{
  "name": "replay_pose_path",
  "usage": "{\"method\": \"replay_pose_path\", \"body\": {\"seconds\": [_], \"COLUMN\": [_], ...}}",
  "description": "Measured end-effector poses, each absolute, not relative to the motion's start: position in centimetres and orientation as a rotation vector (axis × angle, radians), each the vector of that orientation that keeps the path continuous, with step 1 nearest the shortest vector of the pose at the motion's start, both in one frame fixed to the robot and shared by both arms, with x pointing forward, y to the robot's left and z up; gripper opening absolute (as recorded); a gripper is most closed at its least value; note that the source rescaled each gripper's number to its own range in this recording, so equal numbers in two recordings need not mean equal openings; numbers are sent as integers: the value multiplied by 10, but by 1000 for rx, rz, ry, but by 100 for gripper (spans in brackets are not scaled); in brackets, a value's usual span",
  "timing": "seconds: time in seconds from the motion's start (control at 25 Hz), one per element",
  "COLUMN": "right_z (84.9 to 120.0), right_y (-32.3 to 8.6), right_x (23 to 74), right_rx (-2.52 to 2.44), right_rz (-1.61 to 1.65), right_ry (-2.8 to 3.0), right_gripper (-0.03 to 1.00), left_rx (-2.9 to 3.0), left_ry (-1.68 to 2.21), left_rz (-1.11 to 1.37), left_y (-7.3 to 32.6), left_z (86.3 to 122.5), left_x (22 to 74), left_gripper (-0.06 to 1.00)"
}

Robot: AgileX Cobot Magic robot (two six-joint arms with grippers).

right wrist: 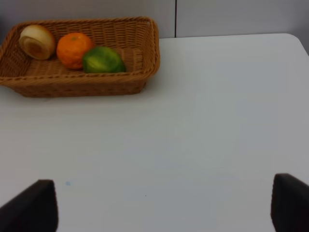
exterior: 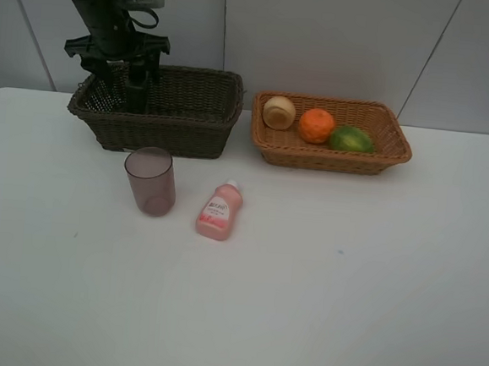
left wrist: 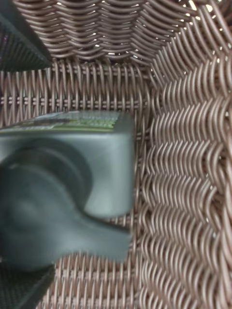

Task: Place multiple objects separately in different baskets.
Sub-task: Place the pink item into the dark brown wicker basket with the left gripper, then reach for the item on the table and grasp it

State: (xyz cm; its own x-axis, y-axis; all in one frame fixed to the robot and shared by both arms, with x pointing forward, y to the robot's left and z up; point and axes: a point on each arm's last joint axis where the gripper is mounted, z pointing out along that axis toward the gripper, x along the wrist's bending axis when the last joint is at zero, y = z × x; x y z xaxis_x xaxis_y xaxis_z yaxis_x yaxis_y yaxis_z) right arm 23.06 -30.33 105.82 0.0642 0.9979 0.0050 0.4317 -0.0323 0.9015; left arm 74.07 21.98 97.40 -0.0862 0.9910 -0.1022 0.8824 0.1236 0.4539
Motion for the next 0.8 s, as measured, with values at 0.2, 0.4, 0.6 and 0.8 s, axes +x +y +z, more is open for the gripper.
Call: {"method": "replay_pose_path", "body": {"seconds": [0.2,0.4,0.6,0.8], "right_z": [1058,1058,1058,1058], "right_y": [-303,-303,-303,-303], "right_x": [231,231,231,231], "right_rx": [1574,1574,1574,1574], "right_rz": [931,931,931,931], "right_ry": [1471,1471,1471,1471], "right_gripper": [90,90,90,90], "left_rx": [1786,1859,2004,2178], "left_ry": [1952,1852,1774,1652], "left_rz": [405,420,372,317], "left_y": [216,196,163,120], "left_z": [1015,1047,1053,1049], "left_x": [731,714,696,675], "left_gripper": [100,100,100,100]}}
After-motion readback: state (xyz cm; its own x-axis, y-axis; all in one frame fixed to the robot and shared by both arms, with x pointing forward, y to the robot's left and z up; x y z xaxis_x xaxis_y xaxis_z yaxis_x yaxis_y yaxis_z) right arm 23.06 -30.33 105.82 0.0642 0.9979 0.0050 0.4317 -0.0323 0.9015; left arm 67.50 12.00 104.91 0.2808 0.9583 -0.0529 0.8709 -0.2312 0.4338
